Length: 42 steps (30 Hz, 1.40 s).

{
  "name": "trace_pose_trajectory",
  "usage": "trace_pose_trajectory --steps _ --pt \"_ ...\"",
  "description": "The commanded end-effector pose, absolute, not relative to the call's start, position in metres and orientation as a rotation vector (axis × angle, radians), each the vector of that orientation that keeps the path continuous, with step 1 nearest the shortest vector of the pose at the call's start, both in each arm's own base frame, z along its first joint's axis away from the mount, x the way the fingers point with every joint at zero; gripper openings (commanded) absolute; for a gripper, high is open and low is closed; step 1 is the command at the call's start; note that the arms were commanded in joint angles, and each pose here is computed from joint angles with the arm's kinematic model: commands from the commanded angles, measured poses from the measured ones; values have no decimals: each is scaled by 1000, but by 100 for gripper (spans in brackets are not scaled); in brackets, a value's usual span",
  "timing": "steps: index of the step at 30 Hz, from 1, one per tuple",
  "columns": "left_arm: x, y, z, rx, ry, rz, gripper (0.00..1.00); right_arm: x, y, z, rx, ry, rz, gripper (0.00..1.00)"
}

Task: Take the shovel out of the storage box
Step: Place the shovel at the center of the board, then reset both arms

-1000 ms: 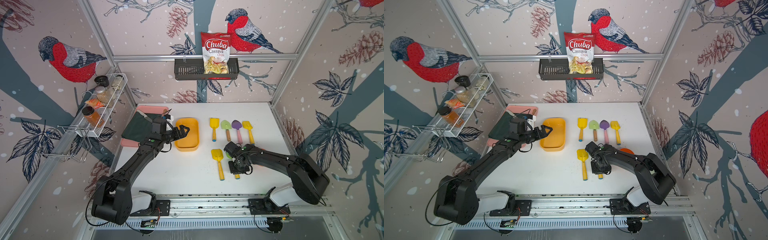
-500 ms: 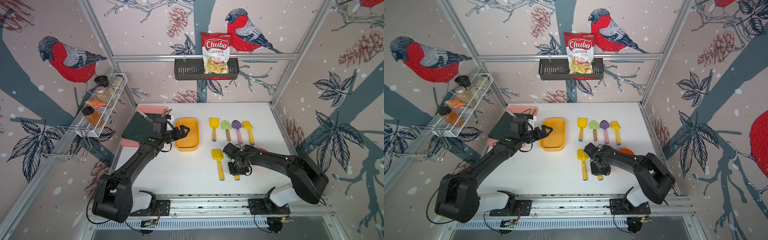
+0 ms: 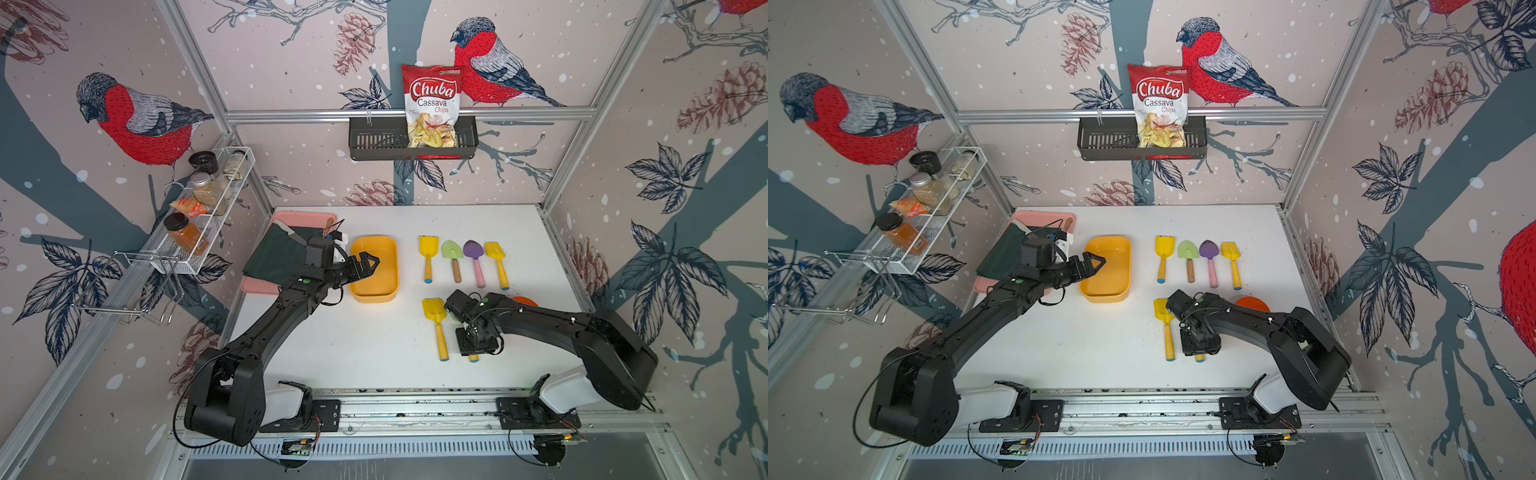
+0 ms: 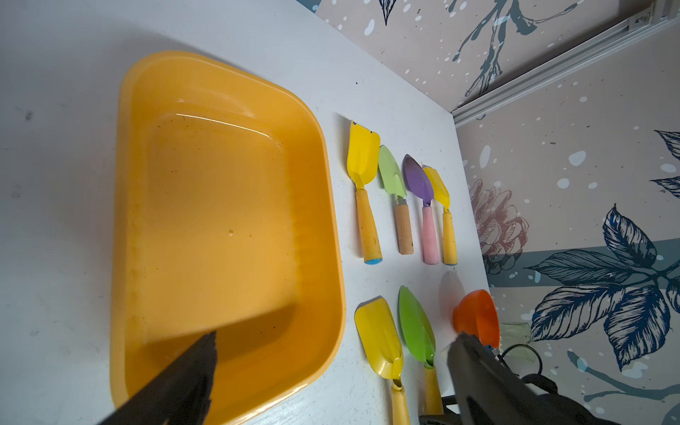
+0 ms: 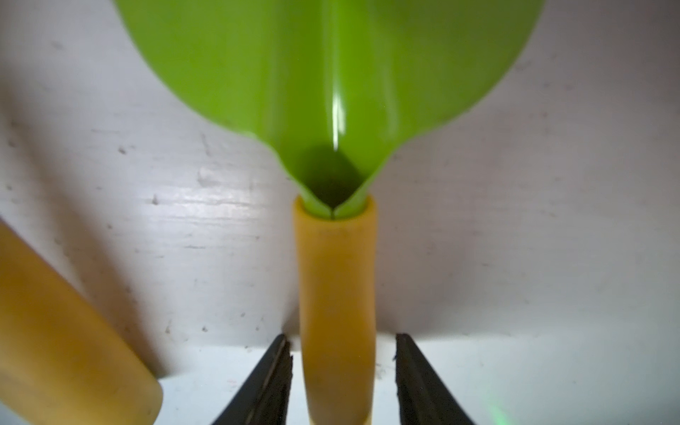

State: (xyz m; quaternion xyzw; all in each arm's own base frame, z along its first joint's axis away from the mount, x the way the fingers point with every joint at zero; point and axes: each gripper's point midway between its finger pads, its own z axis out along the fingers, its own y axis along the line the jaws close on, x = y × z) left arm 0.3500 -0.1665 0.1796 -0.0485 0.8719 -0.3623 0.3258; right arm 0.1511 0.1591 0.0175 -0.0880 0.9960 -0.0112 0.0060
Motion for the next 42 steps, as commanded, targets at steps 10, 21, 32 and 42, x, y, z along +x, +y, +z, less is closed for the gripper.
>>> trace_pose_trajectory --steps 10,21,32,42 --pt "369 -140 222 -95 2129 -847 99 212 168 111 -184 2756 42 95" --pt "398 4 253 -280 1718 -155 97 324 105 282 -46 1797 192 99" --pt "371 27 184 -157 1610 136 96 361 -17 173 234 1754 107 99" --pt "355 28 142 -180 1625 112 96 357 -32 147 229 1683 3 99"
